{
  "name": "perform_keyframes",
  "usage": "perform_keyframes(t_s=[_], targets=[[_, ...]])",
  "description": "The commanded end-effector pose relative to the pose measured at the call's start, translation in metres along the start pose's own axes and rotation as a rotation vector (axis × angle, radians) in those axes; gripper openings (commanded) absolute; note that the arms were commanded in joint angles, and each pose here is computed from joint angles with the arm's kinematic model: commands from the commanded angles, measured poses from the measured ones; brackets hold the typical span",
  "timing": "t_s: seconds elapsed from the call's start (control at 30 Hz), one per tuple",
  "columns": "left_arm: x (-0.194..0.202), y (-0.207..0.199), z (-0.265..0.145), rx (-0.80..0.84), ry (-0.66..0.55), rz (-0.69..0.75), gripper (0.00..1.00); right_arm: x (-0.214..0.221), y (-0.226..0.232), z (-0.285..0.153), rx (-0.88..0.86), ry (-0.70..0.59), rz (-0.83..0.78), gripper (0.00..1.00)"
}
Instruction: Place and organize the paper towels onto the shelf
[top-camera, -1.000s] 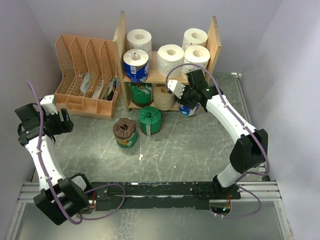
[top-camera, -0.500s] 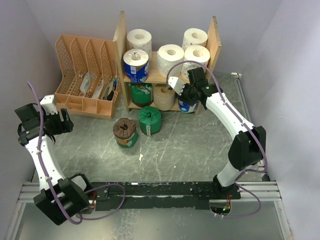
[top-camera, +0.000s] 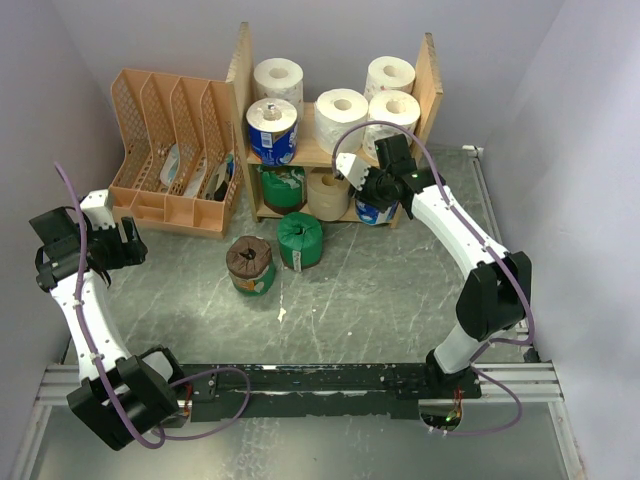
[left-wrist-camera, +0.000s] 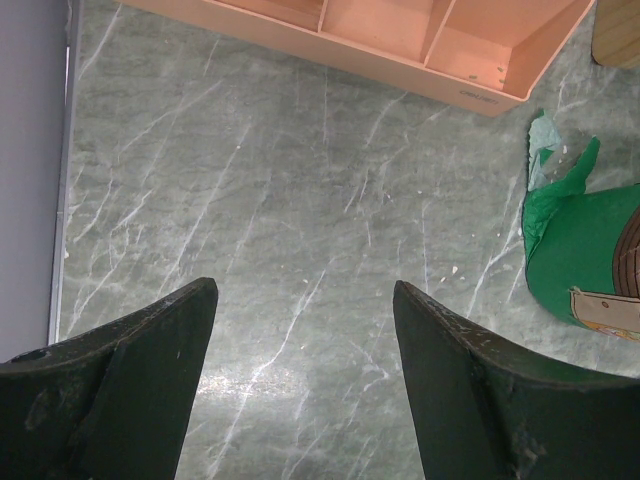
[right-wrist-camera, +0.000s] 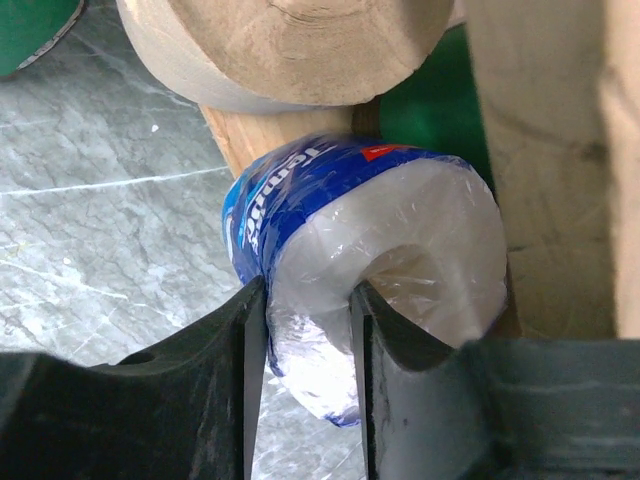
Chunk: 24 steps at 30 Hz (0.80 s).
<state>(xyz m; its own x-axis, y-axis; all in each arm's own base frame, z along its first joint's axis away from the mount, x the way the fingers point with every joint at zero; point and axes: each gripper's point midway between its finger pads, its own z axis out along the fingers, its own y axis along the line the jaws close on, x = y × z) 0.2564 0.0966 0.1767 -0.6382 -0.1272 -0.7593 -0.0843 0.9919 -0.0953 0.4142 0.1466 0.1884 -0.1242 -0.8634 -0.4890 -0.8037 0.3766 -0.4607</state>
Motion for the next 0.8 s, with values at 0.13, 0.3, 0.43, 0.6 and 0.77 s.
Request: perform_keyframes(t_s=[0.13, 0.3, 0.43, 0.6, 0.77], targets=[[-0.001, -0.005, -0.001, 0.029, -0.009, 0.013, 0.82, -0.019, -0.023, -0.022, 0.084, -0.073, -0.003, 0.44], [-0.001, -0.005, -0.001, 0.029, -0.01, 0.013, 0.82, -0.018, -0.022, -0.026, 0.093, -0.077, 0.001, 0.5], [-0.001, -0.005, -0.001, 0.031, -0.011, 0.013, 0.82, -0.015, -0.021, -0.027, 0.098, -0.069, -0.002, 0.5], [0.0, -0.005, -0.001, 0.03, -0.01, 0.014, 0.82, -0.015, -0.017, -0.033, 0.091, -0.074, 0.003, 0.5], [0.0, -0.005, -0.001, 0.03, -0.01, 0.014, 0.82, -0.015, -0.009, -0.04, 0.072, -0.082, 0.01, 0.5]])
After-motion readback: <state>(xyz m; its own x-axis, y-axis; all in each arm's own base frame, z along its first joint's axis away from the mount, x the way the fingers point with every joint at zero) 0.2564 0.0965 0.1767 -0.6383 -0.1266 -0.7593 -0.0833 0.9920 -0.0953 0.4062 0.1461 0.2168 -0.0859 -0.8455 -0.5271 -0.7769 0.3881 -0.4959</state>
